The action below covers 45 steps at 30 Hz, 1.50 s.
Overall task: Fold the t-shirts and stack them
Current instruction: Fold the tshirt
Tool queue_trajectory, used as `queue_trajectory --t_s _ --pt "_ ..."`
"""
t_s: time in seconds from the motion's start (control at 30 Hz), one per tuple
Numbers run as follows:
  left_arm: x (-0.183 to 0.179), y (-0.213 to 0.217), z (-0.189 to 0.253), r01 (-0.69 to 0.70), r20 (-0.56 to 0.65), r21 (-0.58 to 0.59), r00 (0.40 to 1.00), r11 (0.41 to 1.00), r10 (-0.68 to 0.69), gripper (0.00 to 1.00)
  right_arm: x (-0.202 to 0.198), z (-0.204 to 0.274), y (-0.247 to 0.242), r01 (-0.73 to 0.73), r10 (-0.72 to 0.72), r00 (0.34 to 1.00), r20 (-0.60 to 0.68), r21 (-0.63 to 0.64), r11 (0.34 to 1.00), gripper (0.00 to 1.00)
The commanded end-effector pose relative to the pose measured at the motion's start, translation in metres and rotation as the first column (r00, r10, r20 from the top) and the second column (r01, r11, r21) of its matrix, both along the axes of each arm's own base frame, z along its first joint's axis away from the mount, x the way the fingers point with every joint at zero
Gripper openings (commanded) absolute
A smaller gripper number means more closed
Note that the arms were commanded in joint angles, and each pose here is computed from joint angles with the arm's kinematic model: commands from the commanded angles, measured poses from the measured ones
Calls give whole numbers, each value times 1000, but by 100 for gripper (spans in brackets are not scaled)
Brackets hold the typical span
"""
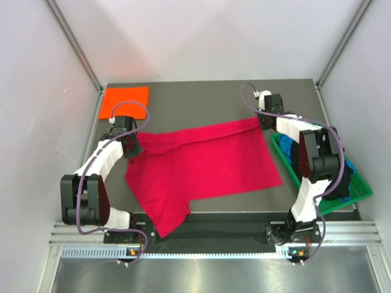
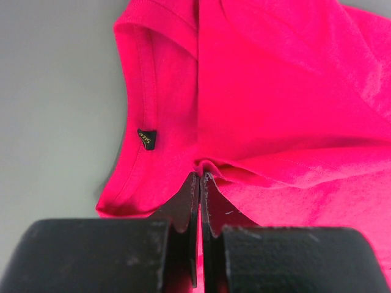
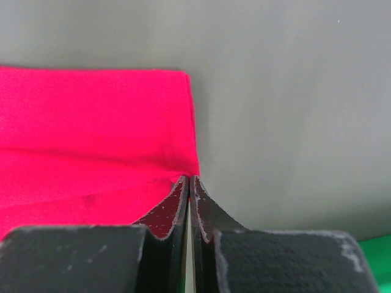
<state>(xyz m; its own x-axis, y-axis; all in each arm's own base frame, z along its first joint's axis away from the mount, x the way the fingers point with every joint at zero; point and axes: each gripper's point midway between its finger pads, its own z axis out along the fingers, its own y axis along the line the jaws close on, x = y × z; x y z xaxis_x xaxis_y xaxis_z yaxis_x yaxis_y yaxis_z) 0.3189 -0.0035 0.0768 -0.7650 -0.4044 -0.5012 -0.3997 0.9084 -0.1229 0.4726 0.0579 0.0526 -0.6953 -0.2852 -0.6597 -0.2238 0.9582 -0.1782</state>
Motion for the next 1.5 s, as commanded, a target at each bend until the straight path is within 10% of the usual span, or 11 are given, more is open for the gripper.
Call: queue_trajectory --t_s 0.0,1.47 --pt "8 5 19 -18 70 14 997 1000 17 0 4 22 3 -5 6 999 49 -18 1000 0" --pt "-25 10 13 -81 26 23 996 996 80 0 -30 25 3 23 -25 1000 -18 -88 996 0"
